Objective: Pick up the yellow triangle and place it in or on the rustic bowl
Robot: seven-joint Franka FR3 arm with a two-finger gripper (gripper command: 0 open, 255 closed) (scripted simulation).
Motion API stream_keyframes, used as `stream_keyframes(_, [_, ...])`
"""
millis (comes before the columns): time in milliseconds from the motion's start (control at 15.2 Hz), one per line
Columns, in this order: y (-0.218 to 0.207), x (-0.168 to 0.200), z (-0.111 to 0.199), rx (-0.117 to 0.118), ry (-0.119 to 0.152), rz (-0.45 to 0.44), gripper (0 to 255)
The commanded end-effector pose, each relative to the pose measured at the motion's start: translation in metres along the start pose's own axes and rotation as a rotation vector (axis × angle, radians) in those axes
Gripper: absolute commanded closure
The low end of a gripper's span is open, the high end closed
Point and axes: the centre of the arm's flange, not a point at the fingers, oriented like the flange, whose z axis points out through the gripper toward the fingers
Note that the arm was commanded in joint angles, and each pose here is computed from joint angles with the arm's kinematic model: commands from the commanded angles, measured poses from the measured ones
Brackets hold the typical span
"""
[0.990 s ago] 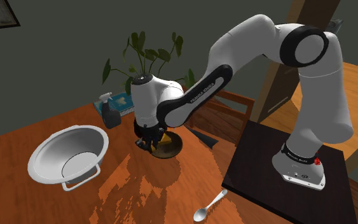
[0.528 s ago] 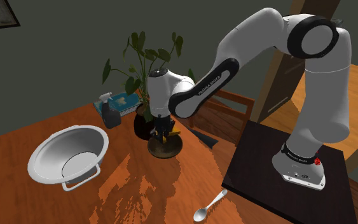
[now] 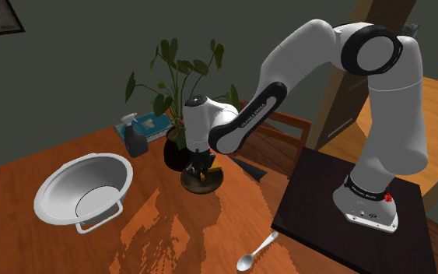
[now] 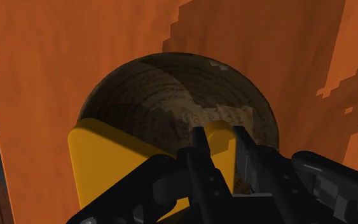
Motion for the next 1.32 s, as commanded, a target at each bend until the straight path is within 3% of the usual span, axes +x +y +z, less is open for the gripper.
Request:
stream_keyframes(0, [0.000,0.000,0.010,0.000,0.000,0.000,255])
stream_keyframes(264, [0.001,0.000,0.030,0.000,0.000,0.000,255])
stream_keyframes(792, [0.001,0.000,0.030,0.000,0.000,0.000,255])
stream_keyframes(858, [0.001,0.000,0.030,0.000,0.000,0.000,0])
stream_keyframes(1188, [0.001,0.000,0.030,0.000,0.000,0.000,0])
stream_keyframes(1254, [0.001,0.000,0.017,0.000,0.000,0.000,0])
